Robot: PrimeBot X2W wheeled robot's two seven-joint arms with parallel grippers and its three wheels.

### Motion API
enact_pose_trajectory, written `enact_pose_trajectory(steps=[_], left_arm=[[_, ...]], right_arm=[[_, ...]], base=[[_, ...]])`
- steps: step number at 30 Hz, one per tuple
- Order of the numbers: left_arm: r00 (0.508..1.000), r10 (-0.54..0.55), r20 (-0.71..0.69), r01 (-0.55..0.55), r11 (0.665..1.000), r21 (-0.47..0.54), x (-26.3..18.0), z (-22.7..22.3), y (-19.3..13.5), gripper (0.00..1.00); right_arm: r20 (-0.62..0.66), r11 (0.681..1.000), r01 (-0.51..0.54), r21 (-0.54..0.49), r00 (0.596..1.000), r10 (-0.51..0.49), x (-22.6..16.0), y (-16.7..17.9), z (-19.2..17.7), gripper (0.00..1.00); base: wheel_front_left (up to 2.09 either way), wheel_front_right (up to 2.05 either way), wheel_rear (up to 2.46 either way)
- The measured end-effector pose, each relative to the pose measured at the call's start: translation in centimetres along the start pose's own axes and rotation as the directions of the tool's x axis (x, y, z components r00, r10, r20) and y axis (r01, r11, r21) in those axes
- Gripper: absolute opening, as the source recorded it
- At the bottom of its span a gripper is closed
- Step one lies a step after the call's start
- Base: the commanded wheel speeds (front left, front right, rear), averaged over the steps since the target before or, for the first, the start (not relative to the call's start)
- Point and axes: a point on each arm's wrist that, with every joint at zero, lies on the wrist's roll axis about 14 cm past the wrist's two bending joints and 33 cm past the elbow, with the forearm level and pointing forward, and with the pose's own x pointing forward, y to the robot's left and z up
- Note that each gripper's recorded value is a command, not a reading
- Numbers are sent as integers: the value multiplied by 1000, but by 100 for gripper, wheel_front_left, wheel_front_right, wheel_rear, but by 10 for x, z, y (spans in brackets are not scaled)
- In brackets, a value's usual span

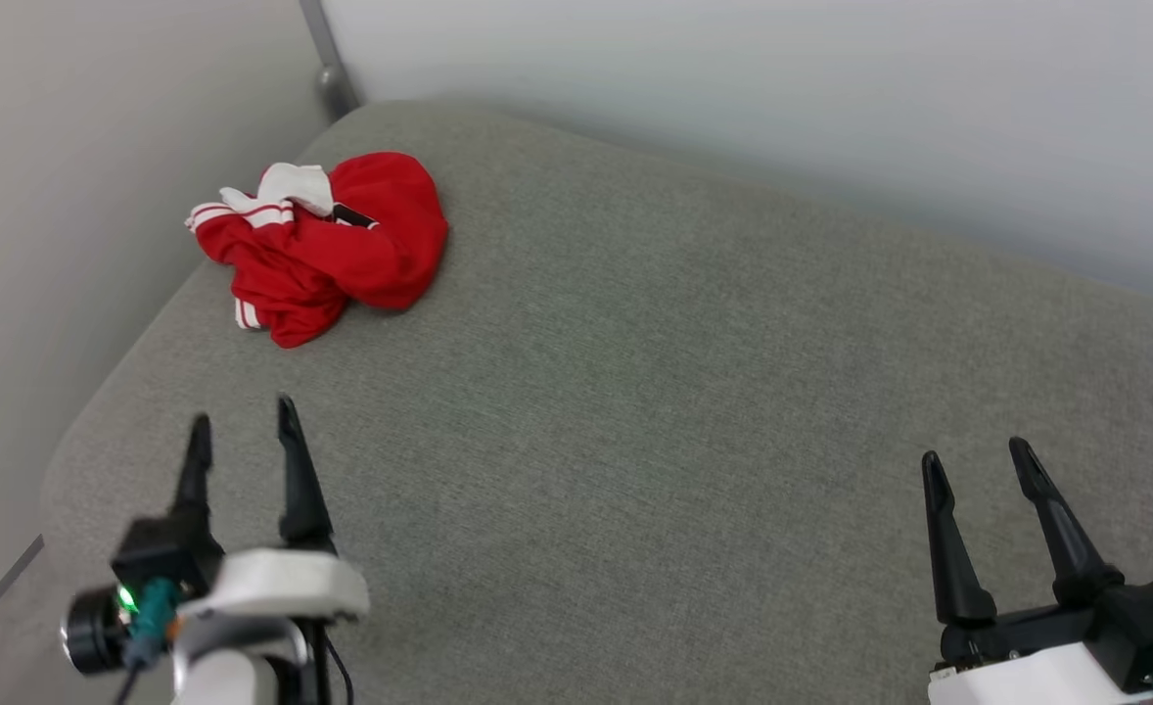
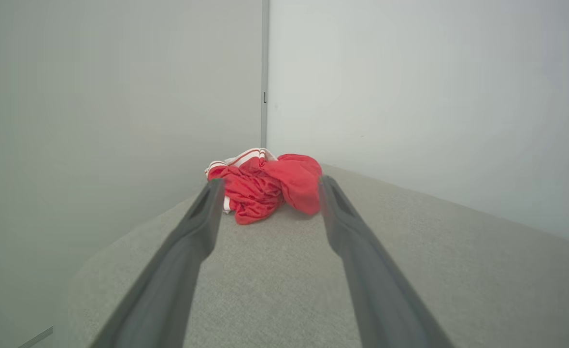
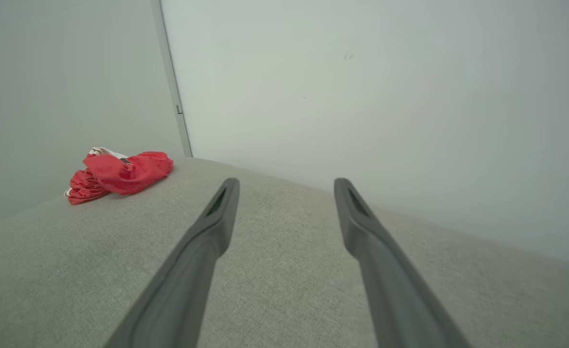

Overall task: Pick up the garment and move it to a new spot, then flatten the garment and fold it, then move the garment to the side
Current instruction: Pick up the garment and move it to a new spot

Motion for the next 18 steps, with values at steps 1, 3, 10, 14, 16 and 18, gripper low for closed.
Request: enact_pose_trajectory(steps=[1,3,10,14,16,18], left_arm=[[1000,-7,15,7,1000,3,9,4,0,100],[999,-19,39,17,999,32,29,11,3,100],[985,-1,175,-15,996,90,113,57,14,100],[983,-20,185,-5,990,137,156,61,8,100],[987,-21,160,-3,988,153,180,59,7,100],[992,-36,117,14,983,181,203,55,3,100]], right_arm=[[0,1000,4,-4,1000,-4,1,-2,-1,100],[0,1000,14,-9,1000,-14,3,-7,-3,100],[2,998,60,-38,998,-60,19,-32,-16,100],[-20,994,99,-43,995,-100,24,-51,-32,100],[-30,993,113,-47,993,-114,26,-59,-41,100],[-39,991,126,-51,991,-128,28,-66,-49,100]], base=[[0,0,0],[0,0,0],[0,0,0],[0,0,0],[0,0,0],[0,0,0]])
